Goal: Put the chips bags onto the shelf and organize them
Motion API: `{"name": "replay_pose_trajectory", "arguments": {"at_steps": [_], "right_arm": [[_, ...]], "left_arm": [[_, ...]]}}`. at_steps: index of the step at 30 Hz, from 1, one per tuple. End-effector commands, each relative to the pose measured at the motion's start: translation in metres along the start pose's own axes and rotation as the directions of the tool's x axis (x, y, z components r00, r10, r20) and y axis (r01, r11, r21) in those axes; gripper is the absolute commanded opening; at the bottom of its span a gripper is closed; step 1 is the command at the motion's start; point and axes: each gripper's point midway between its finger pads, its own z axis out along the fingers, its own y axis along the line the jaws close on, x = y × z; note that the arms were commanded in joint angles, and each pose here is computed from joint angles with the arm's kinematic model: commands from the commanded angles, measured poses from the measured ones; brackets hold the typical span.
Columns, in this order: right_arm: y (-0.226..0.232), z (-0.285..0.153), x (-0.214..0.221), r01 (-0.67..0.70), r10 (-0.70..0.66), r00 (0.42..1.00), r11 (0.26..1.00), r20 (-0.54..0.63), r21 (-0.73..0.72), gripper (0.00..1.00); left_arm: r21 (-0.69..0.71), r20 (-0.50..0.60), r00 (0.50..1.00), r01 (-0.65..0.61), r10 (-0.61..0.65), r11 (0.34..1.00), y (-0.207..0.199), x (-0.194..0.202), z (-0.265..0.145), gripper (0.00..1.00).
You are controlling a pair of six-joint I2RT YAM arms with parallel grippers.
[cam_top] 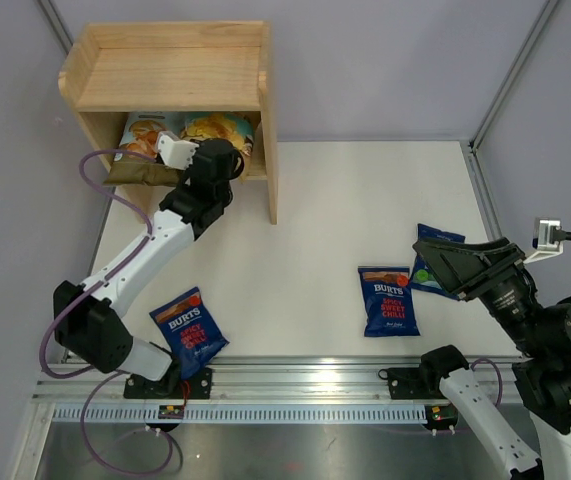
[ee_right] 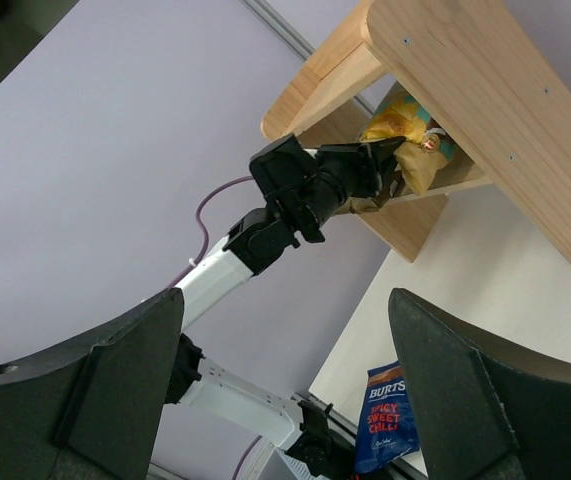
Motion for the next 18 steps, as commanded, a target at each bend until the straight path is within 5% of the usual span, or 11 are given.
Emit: {"name": "replay_pose_trajectory", "arguments": {"at_steps": [1,10,12,15,18], "right_arm": [[0.018,-0.011,-0.005,0.037,-0.036,0.999,0.998,0.011,-0.047,0.91],[0.023,-0.02,-0.008,0.062,-0.06,0.998,0.997,0.032,-0.053,0.91],[0.022,-0.019,-0.009,0.066,-0.065,0.997,0.997,0.032,-0.047,0.91],[0.021,-0.019,-0.007,0.066,-0.065,0.998,0.997,0.026,-0.05,0.91],[0.021,-0.021,-0.006,0.069,-0.068,0.997,0.996,0.027,-0.049,0.92]], "left_arm": [[0.08,0.075,0.987,0.135,-0.141,0.988,-0.044,-0.02,0.003,0.0],[0.035,-0.021,0.991,0.132,-0.132,0.991,-0.034,0.019,0.006,0.04],[0.039,-0.035,0.99,0.138,-0.136,0.99,-0.034,0.023,0.0,0.24],[0.056,-0.051,0.991,0.128,-0.125,0.99,-0.036,0.03,-0.006,0.32],[0.057,-0.076,0.99,0.127,-0.123,0.99,-0.033,0.035,-0.009,0.59]]}}
